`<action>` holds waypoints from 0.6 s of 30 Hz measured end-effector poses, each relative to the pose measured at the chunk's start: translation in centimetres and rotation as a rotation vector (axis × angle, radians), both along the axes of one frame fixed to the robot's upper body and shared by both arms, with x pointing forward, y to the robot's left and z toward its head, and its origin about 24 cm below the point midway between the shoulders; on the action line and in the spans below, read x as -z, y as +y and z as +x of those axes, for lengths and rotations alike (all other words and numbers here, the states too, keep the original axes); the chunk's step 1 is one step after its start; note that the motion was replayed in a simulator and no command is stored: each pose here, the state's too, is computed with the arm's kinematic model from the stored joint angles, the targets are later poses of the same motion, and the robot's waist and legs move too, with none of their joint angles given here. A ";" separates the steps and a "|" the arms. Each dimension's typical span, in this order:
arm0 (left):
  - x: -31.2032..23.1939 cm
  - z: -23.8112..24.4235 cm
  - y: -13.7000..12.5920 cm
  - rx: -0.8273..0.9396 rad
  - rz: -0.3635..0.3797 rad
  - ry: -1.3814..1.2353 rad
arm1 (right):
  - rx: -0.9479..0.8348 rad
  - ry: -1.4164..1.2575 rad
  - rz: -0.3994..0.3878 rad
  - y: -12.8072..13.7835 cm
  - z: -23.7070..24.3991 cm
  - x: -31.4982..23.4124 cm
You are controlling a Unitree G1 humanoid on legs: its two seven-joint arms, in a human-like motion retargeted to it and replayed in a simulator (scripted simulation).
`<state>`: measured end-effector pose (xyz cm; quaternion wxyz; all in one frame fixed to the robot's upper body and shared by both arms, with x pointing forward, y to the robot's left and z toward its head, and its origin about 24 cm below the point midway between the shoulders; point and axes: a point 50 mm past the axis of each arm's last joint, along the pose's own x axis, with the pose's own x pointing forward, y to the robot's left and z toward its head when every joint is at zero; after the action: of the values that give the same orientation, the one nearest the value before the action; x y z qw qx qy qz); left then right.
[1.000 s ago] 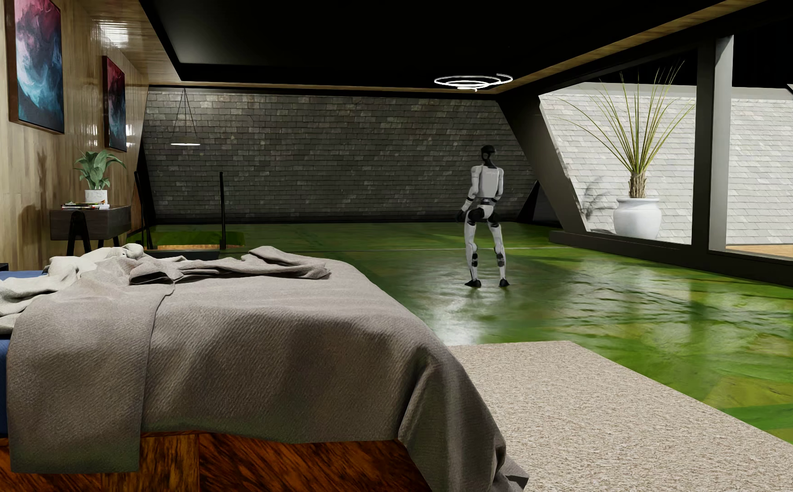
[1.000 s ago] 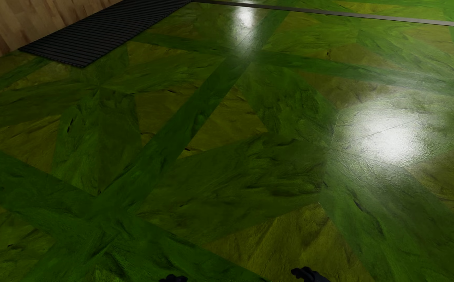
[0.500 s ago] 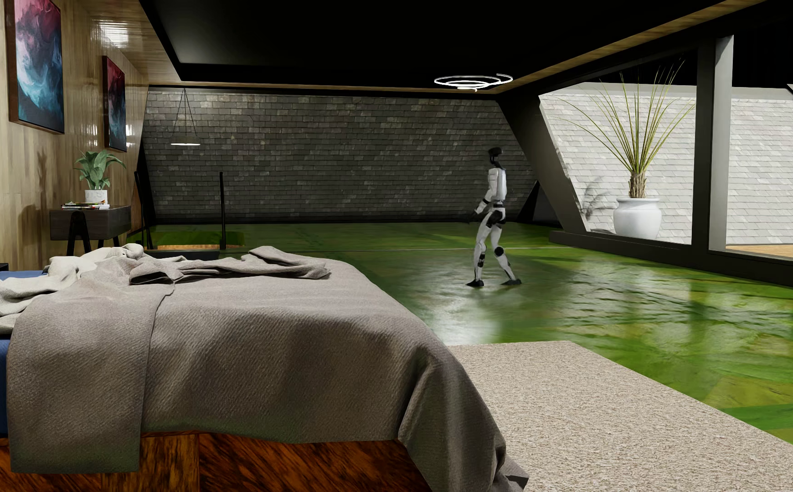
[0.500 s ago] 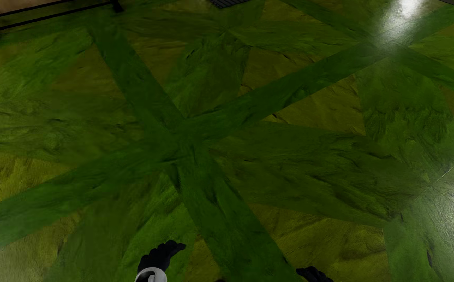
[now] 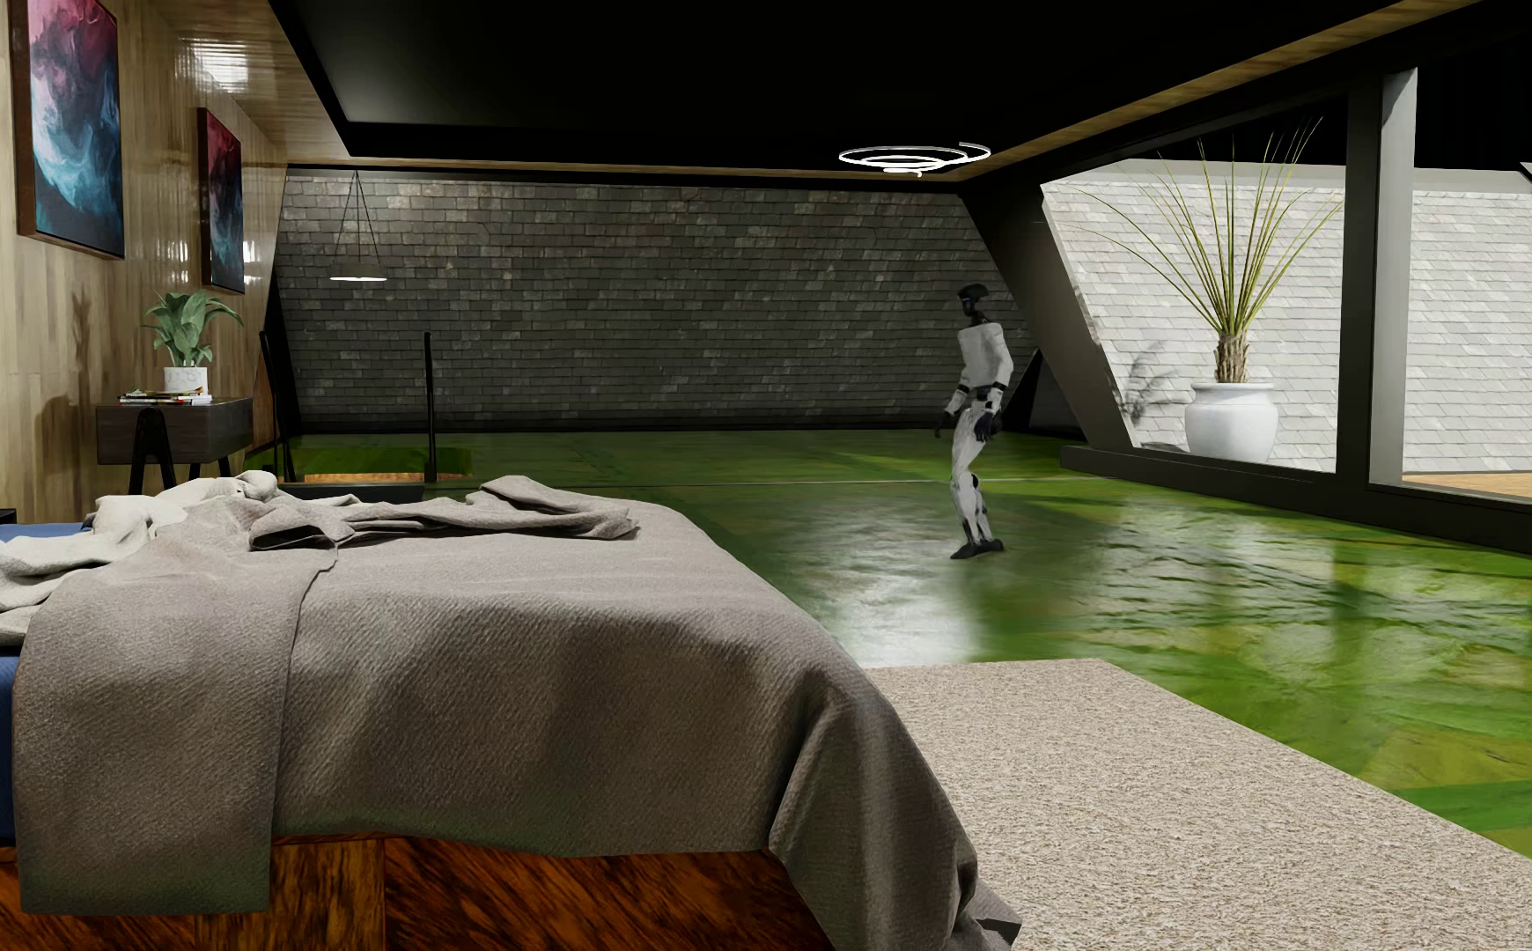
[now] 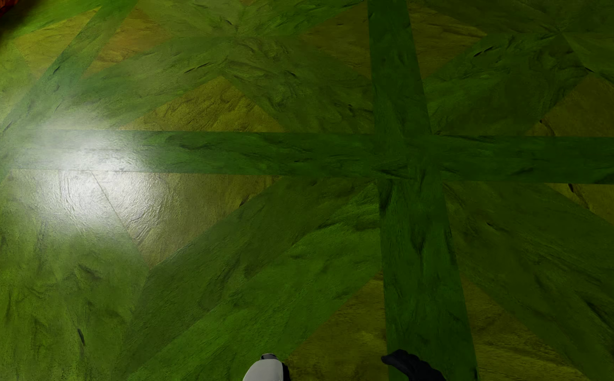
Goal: Go to the bed
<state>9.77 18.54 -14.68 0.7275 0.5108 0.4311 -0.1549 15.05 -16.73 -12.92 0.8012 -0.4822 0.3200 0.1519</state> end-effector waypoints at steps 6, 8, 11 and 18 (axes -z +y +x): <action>0.3 -1.7 0.1 -0.066 -0.008 0.052 | -0.016 -0.107 0.094 3.3 2.2 -1.7; 0.2 -1.6 0.3 -0.091 0.001 0.047 | -0.025 -0.145 0.116 3.7 3.0 -2.4; 0.4 -0.9 -0.3 -0.073 -0.012 0.060 | 0.056 -0.143 0.123 2.2 2.7 -2.5; 0.3 0.3 -2.7 -0.135 -0.094 -0.027 | 0.077 0.072 -0.078 -3.7 -1.3 -0.7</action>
<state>10.08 15.85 -15.03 0.7652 0.4479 0.4469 -0.1190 13.77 -20.39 -12.22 0.7748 -0.4948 0.3727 0.1258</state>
